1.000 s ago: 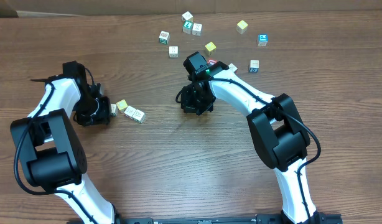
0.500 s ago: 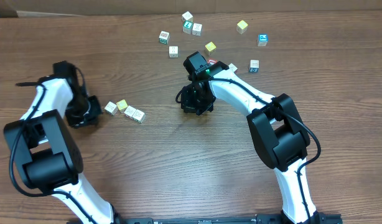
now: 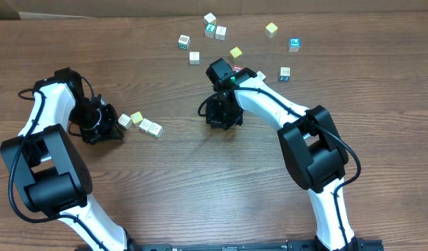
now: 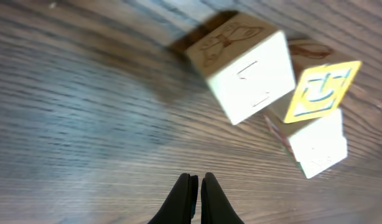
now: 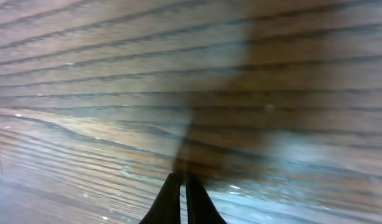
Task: Form a horizontal line
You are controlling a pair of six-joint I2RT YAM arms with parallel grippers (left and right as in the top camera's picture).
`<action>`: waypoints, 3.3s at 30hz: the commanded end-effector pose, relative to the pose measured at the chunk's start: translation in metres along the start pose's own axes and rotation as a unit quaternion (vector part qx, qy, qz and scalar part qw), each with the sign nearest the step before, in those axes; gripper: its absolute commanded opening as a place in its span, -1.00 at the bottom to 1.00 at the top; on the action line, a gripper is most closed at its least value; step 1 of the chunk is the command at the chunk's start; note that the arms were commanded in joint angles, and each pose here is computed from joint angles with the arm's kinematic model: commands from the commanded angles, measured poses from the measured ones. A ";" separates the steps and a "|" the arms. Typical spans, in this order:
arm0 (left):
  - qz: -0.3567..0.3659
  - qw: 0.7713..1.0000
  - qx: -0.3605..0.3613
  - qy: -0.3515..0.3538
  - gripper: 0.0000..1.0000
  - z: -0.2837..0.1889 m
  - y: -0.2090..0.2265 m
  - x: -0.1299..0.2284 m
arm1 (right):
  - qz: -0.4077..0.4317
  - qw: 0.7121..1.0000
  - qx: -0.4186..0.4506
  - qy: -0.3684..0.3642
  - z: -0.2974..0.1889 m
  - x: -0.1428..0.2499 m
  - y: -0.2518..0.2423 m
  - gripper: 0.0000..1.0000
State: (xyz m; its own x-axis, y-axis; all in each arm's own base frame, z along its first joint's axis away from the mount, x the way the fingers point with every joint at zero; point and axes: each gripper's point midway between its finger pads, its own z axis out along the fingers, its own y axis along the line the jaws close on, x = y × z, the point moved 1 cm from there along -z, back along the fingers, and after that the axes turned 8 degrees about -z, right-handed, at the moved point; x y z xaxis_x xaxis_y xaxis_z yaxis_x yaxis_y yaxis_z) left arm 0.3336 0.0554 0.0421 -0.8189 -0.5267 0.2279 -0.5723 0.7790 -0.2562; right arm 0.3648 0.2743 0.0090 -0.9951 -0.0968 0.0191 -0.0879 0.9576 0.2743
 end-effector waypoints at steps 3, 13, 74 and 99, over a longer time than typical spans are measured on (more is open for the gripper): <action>0.025 0.999 0.032 -0.027 -0.92 -0.011 -0.015 -0.009 | -0.015 0.996 0.083 -0.002 0.015 0.001 -0.036 -0.93; 0.009 1.000 0.028 -0.004 -0.91 -0.004 -0.016 0.002 | -0.016 0.997 0.080 -0.007 0.015 -0.002 -0.035 -0.92; 0.086 0.985 0.032 -0.148 -0.92 0.014 -0.042 -0.054 | -0.017 0.997 0.077 -0.013 0.015 -0.004 -0.033 -0.91; 0.015 0.954 -0.071 -0.291 -0.92 -0.137 -0.002 -0.038 | -0.117 0.965 -0.185 -0.146 -0.012 -0.071 0.075 -0.93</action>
State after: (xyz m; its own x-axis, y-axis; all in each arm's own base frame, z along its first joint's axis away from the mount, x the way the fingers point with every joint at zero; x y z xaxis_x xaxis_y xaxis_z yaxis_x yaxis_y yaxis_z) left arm 0.3714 0.1159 0.1432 -0.7701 -0.5613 -0.3032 -0.5571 0.8233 -0.1089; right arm 0.4349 0.3247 0.0274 -0.9316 -0.1357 -0.3372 -0.2800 0.8593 0.4279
